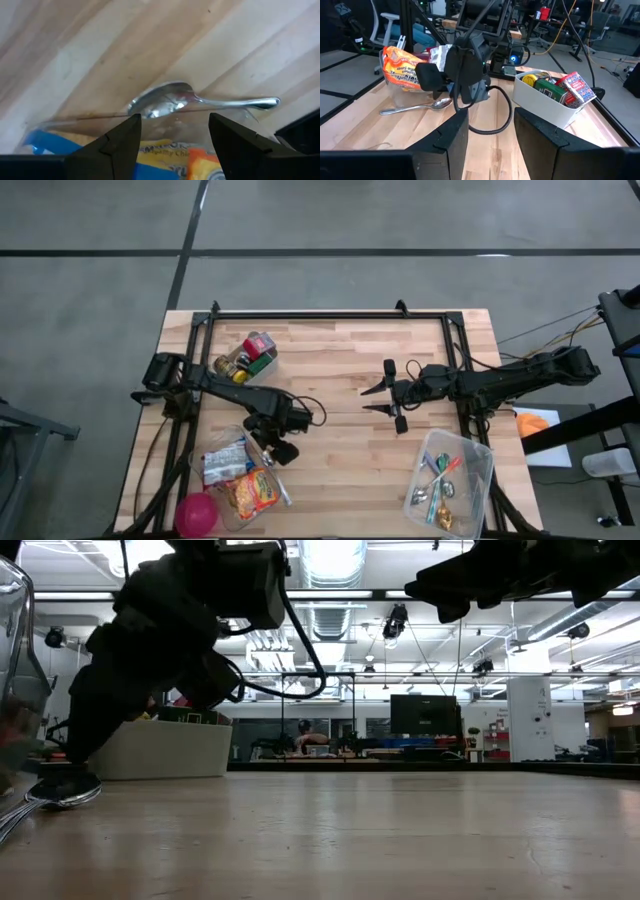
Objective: Pick & Place Food Item
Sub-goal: Put the silver spoon into the white bin
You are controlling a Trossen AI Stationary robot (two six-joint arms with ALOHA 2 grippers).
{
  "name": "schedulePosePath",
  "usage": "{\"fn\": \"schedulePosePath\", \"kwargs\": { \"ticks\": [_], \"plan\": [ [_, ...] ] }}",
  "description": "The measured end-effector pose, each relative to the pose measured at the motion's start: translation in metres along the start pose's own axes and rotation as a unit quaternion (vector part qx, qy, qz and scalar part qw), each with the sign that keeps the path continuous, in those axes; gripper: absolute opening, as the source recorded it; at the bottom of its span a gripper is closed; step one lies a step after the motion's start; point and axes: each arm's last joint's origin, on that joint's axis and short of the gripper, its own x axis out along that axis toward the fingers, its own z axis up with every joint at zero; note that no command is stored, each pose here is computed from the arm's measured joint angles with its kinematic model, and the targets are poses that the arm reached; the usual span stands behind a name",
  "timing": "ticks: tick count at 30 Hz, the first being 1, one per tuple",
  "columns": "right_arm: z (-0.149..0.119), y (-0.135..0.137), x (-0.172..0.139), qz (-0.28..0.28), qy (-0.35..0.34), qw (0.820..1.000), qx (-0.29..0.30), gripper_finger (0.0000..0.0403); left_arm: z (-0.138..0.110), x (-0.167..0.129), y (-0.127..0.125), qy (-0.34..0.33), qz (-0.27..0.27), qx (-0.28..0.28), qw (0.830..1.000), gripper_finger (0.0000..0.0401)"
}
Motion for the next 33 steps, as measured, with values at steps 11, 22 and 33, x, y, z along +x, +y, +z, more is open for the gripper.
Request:
{"fn": "schedulePosePath", "kwargs": {
  "ticks": [11, 22, 33],
  "plan": [
    [0.000, 0.000, 0.000, 0.000, 0.000, 1.000, 0.000, 0.0157, 0.003, 0.018, 0.012, 0.000, -0.014, 0.005, 1.000, 0.0234],
    [0.000, 0.000, 0.000, 0.000, 0.000, 1.000, 0.000, 0.0157, 0.004, 0.021, 0.015, 0.007, -0.023, -0.011, 1.000, 0.0234],
    [0.000, 0.000, 0.000, 0.000, 0.000, 1.000, 0.000, 0.0157, 0.002, 0.010, 0.013, -0.001, -0.031, -0.015, 0.999, 0.0234]
  ]
}}
